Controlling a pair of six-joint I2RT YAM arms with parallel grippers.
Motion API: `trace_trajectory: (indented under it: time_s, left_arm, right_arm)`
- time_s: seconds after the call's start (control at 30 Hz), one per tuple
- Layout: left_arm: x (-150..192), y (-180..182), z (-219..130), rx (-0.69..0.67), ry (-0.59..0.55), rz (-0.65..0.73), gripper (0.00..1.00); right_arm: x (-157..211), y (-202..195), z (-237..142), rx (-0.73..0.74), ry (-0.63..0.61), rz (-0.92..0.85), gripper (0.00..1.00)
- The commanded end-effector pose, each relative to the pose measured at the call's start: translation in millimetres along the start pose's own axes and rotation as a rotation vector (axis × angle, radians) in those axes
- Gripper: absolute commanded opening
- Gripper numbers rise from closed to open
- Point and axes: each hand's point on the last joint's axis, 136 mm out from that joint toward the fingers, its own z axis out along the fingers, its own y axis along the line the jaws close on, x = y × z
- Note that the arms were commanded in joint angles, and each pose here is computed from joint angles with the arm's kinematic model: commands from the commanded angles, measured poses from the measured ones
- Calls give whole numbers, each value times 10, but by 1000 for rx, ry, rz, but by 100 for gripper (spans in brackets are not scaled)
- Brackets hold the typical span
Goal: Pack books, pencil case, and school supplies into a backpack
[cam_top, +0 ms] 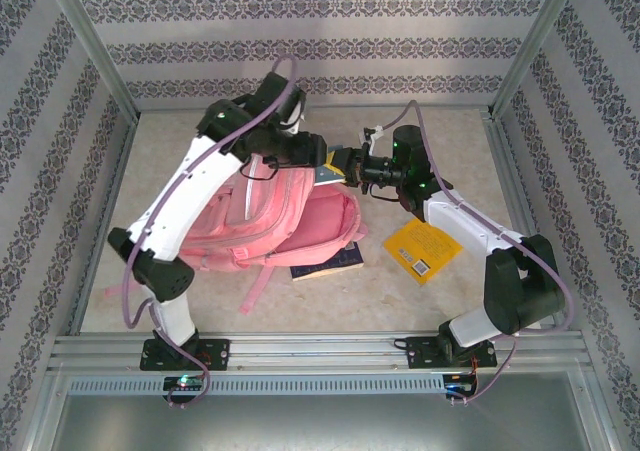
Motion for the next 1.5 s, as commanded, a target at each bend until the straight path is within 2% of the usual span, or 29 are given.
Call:
trace_trajectory:
  time_s: [0.0, 0.17, 0.27, 0.5, 0.63, 0.73, 0.9, 1.13, 1.33, 1.47]
  left_arm:
    - [129, 215, 80, -129, 64, 0, 60]
    - [102, 214, 205, -144, 74, -7, 57]
    - [118, 217, 270, -150, 88, -1, 51]
    - [122, 241, 360, -158, 94, 11, 26]
    - [127, 249, 382, -158, 97, 13, 15]
    - [122, 233, 369, -146, 89, 16, 1]
    - [-18, 211, 161, -125, 19, 12, 0]
    - [-187, 262, -461, -117, -107, -3, 0]
    - [-186, 327, -958, -124, -179, 2, 0]
    - [-131, 395, -1148, -145, -196, 17, 0]
  right_arm:
    - [69, 428, 17, -118, 21, -117, 0]
    - [80, 469, 3, -125, 23, -124, 0]
    - [83, 479, -3, -127, 22, -127, 0]
    - [89, 519, -9, -138, 19, -135, 0]
    - [95, 519, -18, -138, 17, -138, 0]
    - [103, 526, -32, -130, 11, -148, 0]
    - [96, 439, -74, -94, -6, -152, 0]
    - [89, -54, -254, 113, -71, -163, 0]
    - [189, -380, -269, 185, -54, -150, 0]
    - [255, -519, -218, 238, -44, -170, 0]
